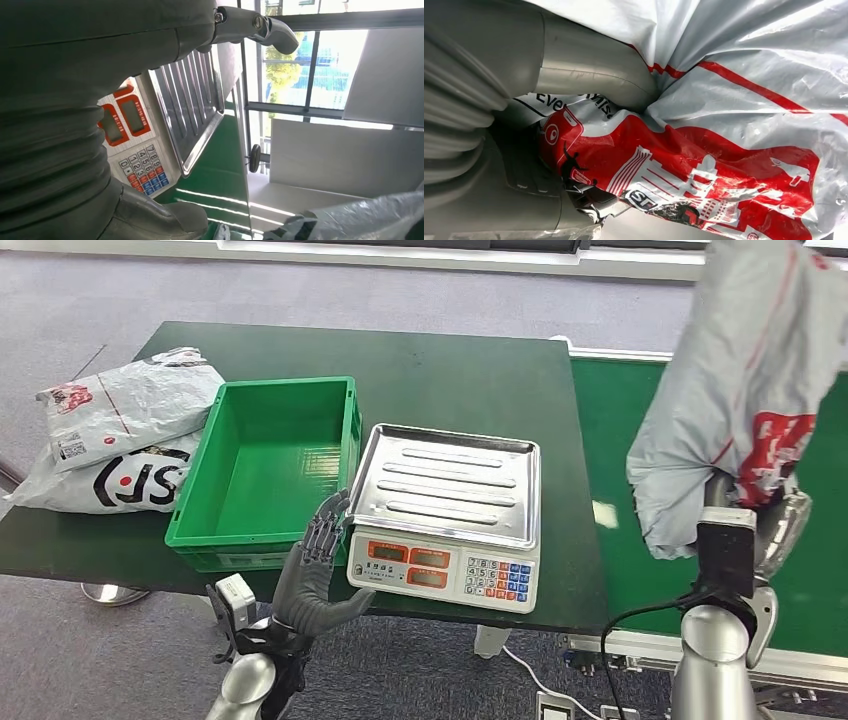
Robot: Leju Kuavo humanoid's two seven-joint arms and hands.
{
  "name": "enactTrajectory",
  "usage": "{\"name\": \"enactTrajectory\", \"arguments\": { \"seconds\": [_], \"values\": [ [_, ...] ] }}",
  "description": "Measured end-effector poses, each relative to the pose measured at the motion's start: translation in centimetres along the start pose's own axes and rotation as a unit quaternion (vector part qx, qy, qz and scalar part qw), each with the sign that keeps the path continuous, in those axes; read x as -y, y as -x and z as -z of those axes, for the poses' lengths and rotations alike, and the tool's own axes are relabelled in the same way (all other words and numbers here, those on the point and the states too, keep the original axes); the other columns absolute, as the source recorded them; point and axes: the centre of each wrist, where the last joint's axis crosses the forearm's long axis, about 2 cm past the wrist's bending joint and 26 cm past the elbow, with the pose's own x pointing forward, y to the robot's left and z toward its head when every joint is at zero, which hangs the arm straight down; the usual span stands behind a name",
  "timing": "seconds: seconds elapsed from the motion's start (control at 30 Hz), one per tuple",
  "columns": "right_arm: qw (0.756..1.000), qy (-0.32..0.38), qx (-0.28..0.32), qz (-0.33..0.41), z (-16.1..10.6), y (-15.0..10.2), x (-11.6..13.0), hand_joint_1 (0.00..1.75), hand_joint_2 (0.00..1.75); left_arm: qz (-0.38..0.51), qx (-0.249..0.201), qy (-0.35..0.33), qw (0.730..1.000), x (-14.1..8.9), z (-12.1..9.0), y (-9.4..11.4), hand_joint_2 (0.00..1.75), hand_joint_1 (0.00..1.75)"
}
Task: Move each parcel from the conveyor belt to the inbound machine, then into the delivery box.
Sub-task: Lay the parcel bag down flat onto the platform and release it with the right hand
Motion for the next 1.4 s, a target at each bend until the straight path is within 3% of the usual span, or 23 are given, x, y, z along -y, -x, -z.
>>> {"name": "enactTrajectory", "arguments": {
  "seconds": [0.17, 0.37, 0.83, 1.27, 1.3, 1.4],
  "values": [
    [0.989, -0.146, -0.027, 0.02, -1.2, -1.5, -2.7, 1.75, 1.75, -0.002, 0.002, -0.002, 1.0, -0.1, 0.0, 0.3, 1.75, 0.0],
    [0.967, -0.244, -0.071, 0.021, -2.3, -1.5, -4.5, 1.75, 1.75, -0.002, 0.0, -0.003, 1.0, -0.2, -0.2, 0.5, 1.75, 0.0],
    [0.931, -0.351, -0.104, -0.005, -4.0, -0.3, -5.9, 1.75, 1.75, -0.001, -0.007, 0.005, 1.0, -0.2, 0.0, 0.6, 1.75, 0.0],
    [0.92, -0.377, -0.107, 0.014, -4.4, 0.4, -6.3, 1.75, 1.75, -0.002, -0.011, 0.007, 1.0, -0.2, 0.0, 0.6, 1.75, 0.0],
    [0.918, -0.38, -0.109, 0.014, -4.5, 0.5, -6.3, 1.48, 1.75, -0.002, -0.011, 0.007, 1.0, -0.2, 0.0, 0.6, 1.75, 0.0],
    [0.918, -0.38, -0.109, 0.015, -4.5, 0.6, -6.3, 0.2, 1.75, -0.003, -0.011, 0.008, 1.0, -0.1, 0.0, 0.6, 1.75, 0.0]
  ]
}}
